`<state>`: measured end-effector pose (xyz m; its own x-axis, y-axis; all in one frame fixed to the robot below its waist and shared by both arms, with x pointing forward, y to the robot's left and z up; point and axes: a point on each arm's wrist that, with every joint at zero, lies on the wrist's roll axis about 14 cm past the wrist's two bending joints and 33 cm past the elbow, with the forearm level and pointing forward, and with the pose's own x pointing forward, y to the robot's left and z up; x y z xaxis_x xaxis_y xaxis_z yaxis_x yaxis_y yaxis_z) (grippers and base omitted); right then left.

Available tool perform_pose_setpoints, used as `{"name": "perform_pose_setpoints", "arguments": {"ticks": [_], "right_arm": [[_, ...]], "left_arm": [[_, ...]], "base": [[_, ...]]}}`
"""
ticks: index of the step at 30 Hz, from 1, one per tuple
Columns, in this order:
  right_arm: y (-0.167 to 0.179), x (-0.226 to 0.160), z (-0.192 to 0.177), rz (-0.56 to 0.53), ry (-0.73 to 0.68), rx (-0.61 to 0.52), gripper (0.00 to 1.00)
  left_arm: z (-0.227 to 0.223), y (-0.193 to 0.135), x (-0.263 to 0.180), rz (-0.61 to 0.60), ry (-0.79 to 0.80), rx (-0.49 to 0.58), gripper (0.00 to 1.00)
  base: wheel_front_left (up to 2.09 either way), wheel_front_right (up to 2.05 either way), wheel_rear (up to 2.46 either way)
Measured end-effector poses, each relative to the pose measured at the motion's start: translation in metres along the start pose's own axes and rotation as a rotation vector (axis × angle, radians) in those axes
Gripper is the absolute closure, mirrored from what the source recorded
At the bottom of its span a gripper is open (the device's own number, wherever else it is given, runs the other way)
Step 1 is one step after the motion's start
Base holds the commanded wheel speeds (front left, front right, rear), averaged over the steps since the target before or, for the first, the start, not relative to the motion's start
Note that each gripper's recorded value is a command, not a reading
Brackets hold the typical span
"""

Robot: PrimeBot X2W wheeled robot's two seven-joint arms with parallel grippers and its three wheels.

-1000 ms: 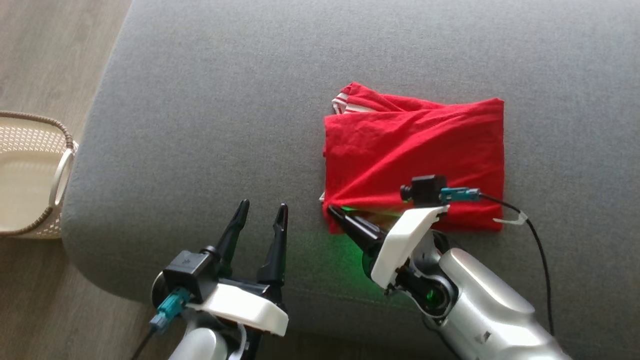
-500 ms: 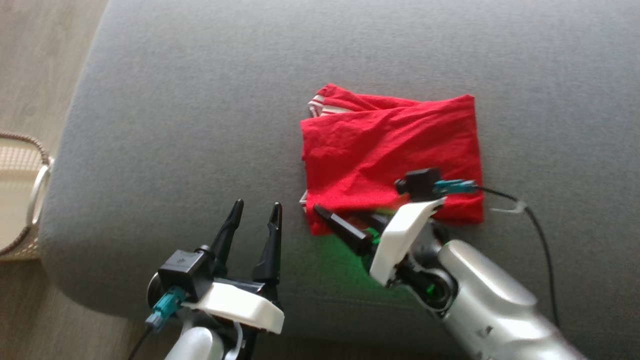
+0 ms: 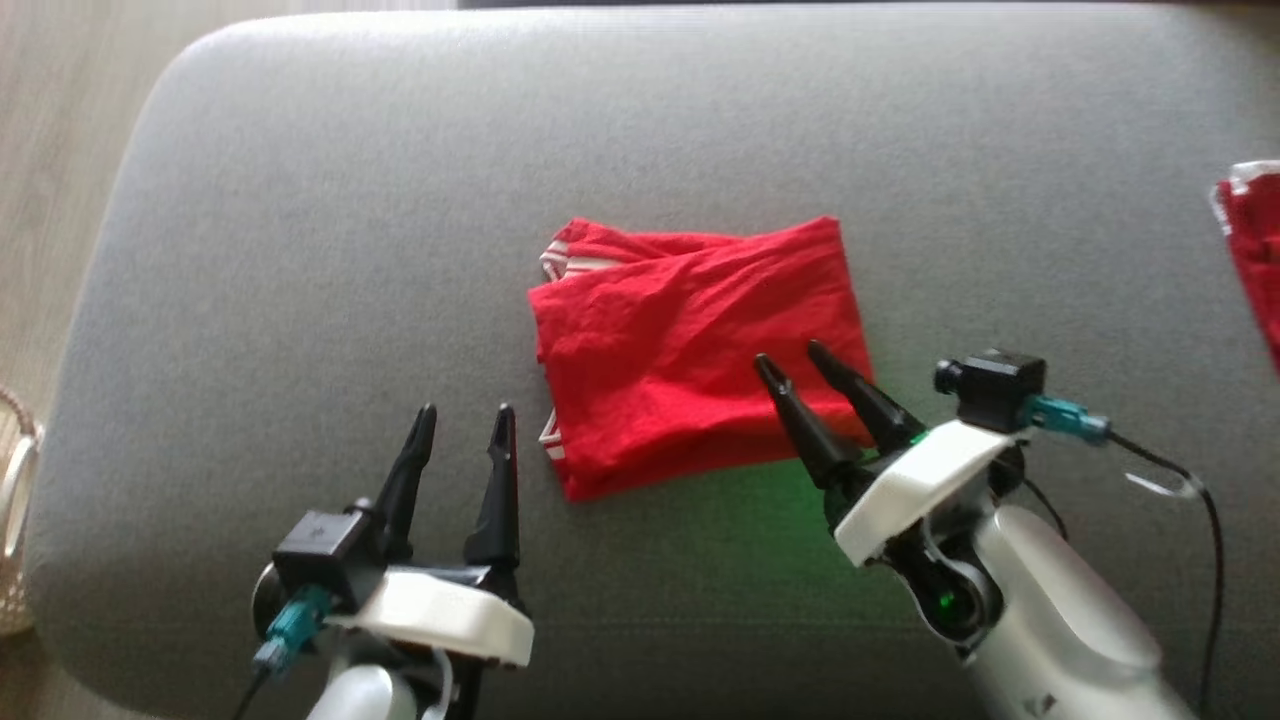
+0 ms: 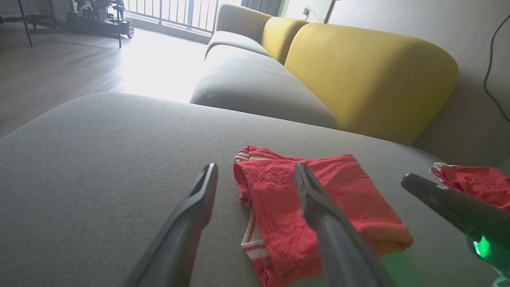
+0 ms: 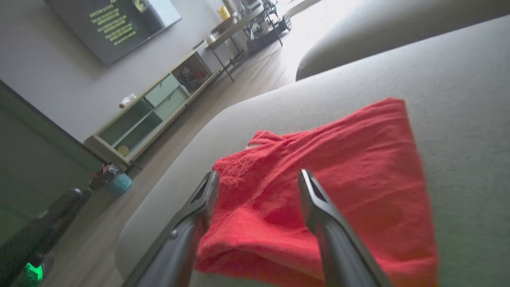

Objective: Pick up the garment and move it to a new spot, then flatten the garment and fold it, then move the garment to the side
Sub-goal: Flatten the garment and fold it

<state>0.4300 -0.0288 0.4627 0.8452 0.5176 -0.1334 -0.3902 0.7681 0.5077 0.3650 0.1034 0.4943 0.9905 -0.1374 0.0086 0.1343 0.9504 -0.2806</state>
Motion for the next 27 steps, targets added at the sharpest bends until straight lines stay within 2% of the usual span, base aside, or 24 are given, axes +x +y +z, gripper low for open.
{"name": "perform_pose_setpoints", "arguments": {"ticks": [5, 17, 27], "right_arm": [[-0.001, -0.024, 0.024, -0.035, -0.12, -0.006, 0.0], [-0.012, -0.09, 0.06, -0.153, -0.343, -0.158, 0.0], [-0.01, -0.117, 0.054, -0.205, -0.345, -0.363, 0.0]], "left_arm": [[0.005, -0.001, -0.013, 0.004, -0.013, 0.001, 0.0], [0.021, 0.008, -0.044, 0.075, -0.066, -0.004, 0.0], [0.037, 0.022, -0.064, 0.128, -0.126, 0.055, 0.0]], "base": [[0.0, 0.0, 0.0], [0.0, 0.0, 0.0], [0.0, 0.0, 0.0]]}}
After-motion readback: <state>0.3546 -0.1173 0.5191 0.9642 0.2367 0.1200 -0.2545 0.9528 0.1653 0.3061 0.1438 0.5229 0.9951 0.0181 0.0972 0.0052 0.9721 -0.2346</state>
